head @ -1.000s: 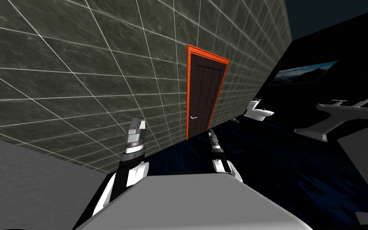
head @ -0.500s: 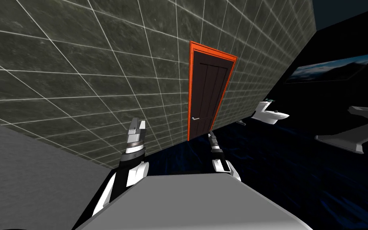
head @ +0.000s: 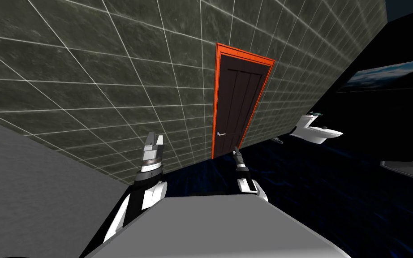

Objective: Pull the door open

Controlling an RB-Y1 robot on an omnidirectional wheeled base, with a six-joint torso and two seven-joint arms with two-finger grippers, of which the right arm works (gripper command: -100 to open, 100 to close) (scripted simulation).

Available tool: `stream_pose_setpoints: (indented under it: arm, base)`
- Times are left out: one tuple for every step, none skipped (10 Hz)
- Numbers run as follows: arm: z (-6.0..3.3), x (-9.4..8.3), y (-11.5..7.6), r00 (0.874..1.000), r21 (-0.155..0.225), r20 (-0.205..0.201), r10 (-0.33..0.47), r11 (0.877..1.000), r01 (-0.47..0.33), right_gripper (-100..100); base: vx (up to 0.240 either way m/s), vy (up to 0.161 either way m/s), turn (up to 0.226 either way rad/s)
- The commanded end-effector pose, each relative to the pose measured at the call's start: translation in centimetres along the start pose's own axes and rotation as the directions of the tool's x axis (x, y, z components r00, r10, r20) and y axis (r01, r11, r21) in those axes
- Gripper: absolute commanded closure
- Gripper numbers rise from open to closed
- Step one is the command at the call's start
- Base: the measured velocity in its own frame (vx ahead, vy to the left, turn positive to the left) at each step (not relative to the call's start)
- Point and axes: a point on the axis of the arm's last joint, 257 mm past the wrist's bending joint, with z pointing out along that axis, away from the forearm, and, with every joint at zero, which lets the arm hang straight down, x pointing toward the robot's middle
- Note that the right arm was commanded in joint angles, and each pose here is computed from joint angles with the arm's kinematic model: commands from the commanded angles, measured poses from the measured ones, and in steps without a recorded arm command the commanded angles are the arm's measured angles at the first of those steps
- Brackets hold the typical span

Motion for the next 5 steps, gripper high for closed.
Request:
stream_pose_setpoints:
  arm:
    - [0.02,0.0,-1.0,1.0,0.015,0.0,0.01,1.0,-0.01,-100]
    - [0.03,0.0,-1.7,1.0,0.025,0.001,0.016,1.0,-0.016,-100]
    - [0.04,0.0,-2.3,1.0,0.034,0.001,0.022,0.999,-0.022,-100]
    - [0.04,0.0,-2.9,1.0,0.044,0.002,0.028,0.999,-0.028,-100]
    - [0.03,0.0,-3.5,0.999,0.054,0.003,0.034,0.998,-0.034,-100]
  base:
    - [0.056,-0.06,0.151]
    - [0.066,-0.062,0.129]
    - [0.066,-0.076,0.174]
    - [0.083,-0.09,0.147]
    - [0.068,-0.073,0.126]
